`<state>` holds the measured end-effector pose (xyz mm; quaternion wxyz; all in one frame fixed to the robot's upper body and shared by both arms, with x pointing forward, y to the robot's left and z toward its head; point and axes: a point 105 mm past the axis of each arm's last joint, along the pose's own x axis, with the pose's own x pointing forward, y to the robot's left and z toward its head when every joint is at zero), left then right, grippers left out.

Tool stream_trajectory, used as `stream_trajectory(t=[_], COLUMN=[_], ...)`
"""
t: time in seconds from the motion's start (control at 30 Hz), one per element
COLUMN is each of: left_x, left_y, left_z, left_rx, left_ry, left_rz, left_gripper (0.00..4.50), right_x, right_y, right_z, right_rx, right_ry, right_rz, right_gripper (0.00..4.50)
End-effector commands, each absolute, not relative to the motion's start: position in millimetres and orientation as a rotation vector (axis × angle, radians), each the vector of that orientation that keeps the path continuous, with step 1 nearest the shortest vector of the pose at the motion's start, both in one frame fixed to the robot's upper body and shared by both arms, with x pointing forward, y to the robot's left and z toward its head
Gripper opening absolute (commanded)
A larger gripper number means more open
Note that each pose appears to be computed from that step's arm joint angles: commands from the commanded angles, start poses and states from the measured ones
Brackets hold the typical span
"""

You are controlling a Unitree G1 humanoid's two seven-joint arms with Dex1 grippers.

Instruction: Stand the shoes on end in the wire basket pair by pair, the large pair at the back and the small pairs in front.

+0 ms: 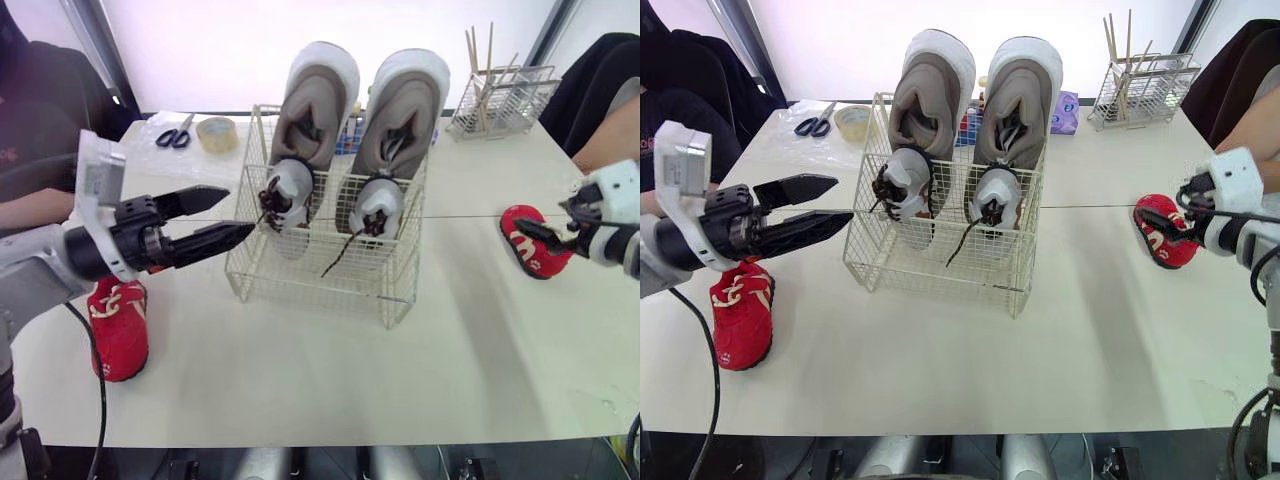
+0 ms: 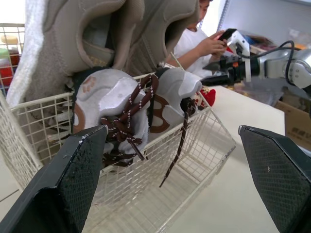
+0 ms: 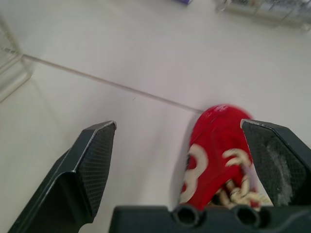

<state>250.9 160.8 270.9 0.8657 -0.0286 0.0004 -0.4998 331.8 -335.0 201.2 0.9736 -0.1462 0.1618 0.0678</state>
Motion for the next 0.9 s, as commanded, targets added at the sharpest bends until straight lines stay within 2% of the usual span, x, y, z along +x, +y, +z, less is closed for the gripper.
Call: stream_trajectory(t=[0.03,0.5,0.9], left_x=[248.1,249.9,251.2], left_y=[160.5,153.8,158.2], left_z=[274.9,263.0,260.0], left_rx=[-0.037,0.007,0.035], left_ry=[-0.029,-0.009,-0.02], left_rz=[-1.056,-1.053,-0.987], left_gripper=[4.48,4.48,4.48], right_x=[327.4,337.5,361.8], right_y=[-339.8,-380.7,-381.0], right_z=[228.1,187.2,148.8], right_rx=[-0.275,-0.257,-0.134], right_ry=[0.246,0.292,0.335], right_rz=[0.102,-0.154,-0.148], right_gripper=[4.5,4.5,4.5])
